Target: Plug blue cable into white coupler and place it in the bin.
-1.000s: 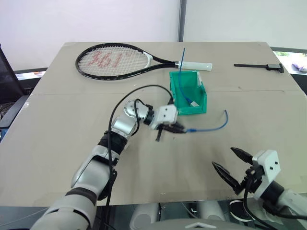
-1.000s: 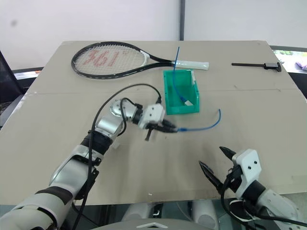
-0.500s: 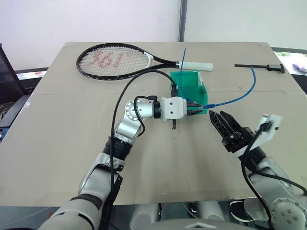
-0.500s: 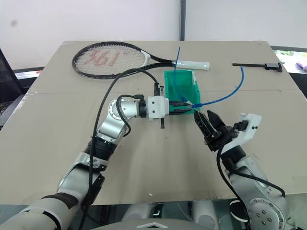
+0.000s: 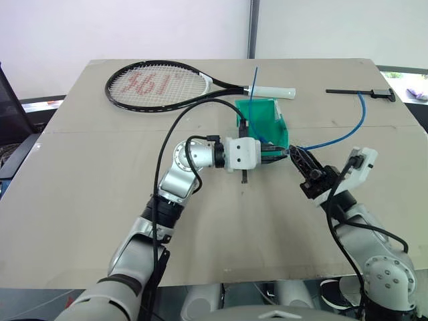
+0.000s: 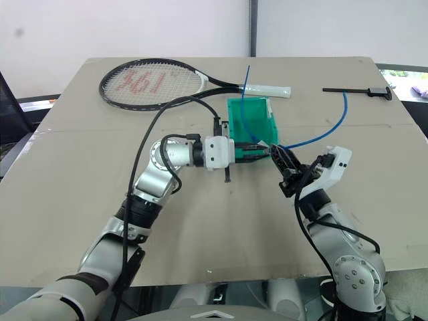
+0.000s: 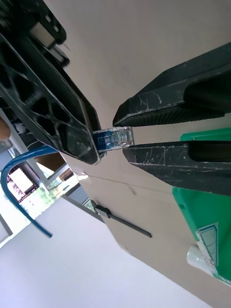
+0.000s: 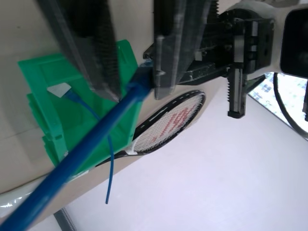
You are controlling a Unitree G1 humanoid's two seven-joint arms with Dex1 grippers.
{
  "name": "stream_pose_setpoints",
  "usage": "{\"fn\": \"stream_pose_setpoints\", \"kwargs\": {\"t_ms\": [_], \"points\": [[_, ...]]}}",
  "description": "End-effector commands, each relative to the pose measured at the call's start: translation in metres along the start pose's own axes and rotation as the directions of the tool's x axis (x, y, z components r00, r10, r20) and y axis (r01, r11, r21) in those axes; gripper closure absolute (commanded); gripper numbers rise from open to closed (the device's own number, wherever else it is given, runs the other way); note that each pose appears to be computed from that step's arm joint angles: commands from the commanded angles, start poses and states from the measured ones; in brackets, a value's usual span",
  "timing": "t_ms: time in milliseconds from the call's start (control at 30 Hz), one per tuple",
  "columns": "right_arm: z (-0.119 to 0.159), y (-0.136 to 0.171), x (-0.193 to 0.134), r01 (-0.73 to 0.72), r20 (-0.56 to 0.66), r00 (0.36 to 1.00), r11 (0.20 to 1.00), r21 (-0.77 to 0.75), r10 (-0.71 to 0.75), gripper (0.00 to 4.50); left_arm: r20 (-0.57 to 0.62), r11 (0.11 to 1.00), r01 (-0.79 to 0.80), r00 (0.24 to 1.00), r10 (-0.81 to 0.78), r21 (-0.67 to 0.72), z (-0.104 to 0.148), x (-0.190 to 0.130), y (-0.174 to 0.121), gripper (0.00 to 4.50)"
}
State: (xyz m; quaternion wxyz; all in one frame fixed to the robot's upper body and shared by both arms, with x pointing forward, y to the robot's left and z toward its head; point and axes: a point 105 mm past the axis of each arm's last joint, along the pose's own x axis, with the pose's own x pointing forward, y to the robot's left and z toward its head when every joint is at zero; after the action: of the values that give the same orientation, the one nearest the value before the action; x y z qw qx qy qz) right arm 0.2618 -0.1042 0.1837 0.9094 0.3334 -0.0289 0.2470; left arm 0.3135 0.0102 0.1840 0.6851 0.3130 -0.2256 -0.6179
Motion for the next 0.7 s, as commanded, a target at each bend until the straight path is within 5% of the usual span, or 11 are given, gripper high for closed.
{"fn": "stream_pose_setpoints", "kwargs": {"t_ms": [33, 267, 433, 567, 700], "points": [[0.011, 0.008, -0.001, -0.038, 0.048, 0.998, 0.999, 0.001, 0.038, 4.45, 0.036, 1.000, -0.006, 0.999, 0.005, 0.022, 0.012, -0.001, 0.001, 4.50], [0.009, 0.011, -0.001, -0.059, 0.034, 0.998, 0.998, 0.002, 0.059, 4.45, 0.045, 0.995, -0.026, 0.999, 0.030, -0.097, 0.011, -0.006, 0.002, 4.50], [0.007, 0.011, 0.000, -0.087, 0.001, 0.996, 0.996, -0.018, 0.087, 4.50, 0.026, 0.935, -0.079, 0.995, 0.093, -0.345, 0.007, -0.036, 0.003, 2.41], [0.002, 0.006, 0.001, -0.112, -0.057, 0.992, 0.992, -0.060, 0.109, 4.50, -0.112, 0.841, -0.210, 0.978, 0.177, -0.498, -0.004, -0.089, 0.007, 0.43], [-0.003, 0.000, 0.005, -0.144, -0.100, 0.986, 0.987, -0.070, 0.137, 4.50, -0.307, 0.763, -0.385, 0.917, 0.253, -0.520, -0.020, -0.148, 0.004, 0.43]]}}
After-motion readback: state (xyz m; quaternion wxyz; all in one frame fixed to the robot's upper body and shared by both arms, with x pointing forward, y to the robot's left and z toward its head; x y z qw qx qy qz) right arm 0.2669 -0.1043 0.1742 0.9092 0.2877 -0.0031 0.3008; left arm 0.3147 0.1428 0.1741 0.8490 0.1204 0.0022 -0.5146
